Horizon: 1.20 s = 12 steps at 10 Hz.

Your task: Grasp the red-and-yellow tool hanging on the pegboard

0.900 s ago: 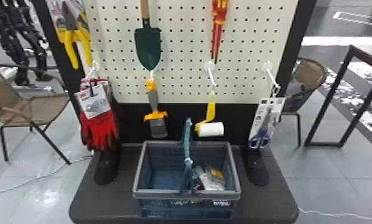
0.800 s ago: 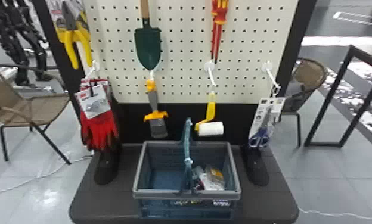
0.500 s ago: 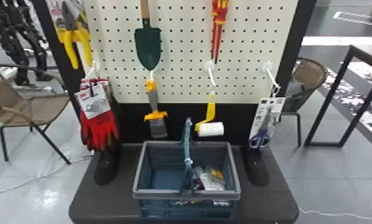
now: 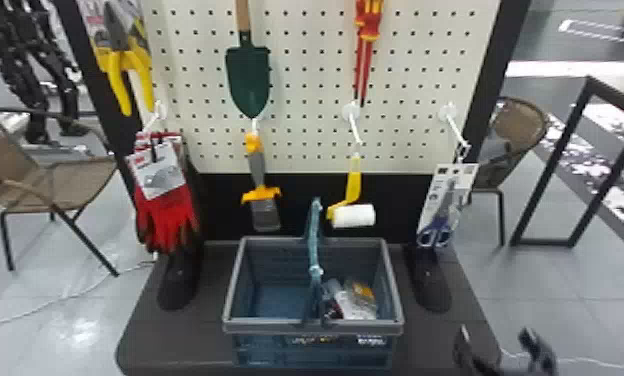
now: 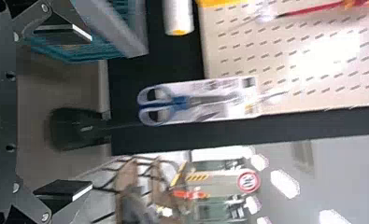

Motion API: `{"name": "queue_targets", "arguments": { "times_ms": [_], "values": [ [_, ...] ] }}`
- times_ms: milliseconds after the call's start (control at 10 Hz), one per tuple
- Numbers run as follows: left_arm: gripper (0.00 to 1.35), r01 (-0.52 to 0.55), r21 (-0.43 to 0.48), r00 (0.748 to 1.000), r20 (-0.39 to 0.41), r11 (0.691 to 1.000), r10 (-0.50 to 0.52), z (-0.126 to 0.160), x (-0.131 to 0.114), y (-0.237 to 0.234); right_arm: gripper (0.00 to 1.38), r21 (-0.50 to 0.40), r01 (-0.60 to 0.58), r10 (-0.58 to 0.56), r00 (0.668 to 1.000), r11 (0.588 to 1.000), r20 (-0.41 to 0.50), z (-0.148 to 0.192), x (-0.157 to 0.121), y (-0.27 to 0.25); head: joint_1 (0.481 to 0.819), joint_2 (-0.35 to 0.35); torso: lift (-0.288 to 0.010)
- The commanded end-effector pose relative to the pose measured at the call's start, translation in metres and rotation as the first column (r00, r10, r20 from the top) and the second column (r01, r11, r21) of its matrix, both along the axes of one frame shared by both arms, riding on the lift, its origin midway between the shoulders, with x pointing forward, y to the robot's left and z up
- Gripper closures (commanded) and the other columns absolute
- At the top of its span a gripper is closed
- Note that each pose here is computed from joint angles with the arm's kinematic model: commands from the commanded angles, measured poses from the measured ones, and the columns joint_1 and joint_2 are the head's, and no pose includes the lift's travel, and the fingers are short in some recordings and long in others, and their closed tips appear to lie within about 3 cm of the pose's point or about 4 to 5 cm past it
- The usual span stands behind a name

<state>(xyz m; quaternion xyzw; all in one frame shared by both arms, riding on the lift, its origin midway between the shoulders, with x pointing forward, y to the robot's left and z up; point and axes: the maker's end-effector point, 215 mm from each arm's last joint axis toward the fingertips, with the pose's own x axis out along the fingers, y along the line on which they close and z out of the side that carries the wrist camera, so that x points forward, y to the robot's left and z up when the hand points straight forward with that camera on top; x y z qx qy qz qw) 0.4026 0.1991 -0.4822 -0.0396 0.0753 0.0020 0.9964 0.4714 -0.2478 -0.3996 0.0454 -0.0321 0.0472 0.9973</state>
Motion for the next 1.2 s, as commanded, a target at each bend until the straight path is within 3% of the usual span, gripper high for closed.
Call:
{"name": "queue_targets", "arguments": {
  "times_ms": [0,300,500,800,1100],
  "values": [
    [0.17,0.001,-0.005,1.000,-0.001,1.000,-0.001,0.000,0.001,-0.002,0.19,0.033,-0.064,0.063,0.998,0.997,0.026,0.049,0.038,0.007,0.549,0.000,-0.100],
    [0.17,0.014,-0.005,1.000,-0.004,1.000,-0.014,0.000,0.005,-0.008,0.19,-0.011,-0.272,0.272,0.959,0.962,0.075,0.150,0.108,0.041,0.549,0.000,-0.100],
    [0.17,0.036,0.003,0.999,-0.006,0.999,-0.036,0.001,0.011,-0.013,0.19,-0.057,-0.349,0.354,0.928,0.935,0.120,0.218,0.147,0.055,0.549,0.000,-0.100],
    [0.17,0.062,0.010,0.998,-0.010,0.998,-0.062,0.002,0.021,-0.021,0.19,-0.156,-0.426,0.451,0.869,0.891,0.203,0.330,0.175,0.074,0.549,0.000,-0.100],
    [0.17,0.086,0.012,0.996,-0.008,0.996,-0.086,0.003,0.028,-0.029,0.19,-0.193,-0.532,0.565,0.795,0.824,0.221,0.388,0.183,0.122,0.549,0.000,-0.100]
  ]
}}
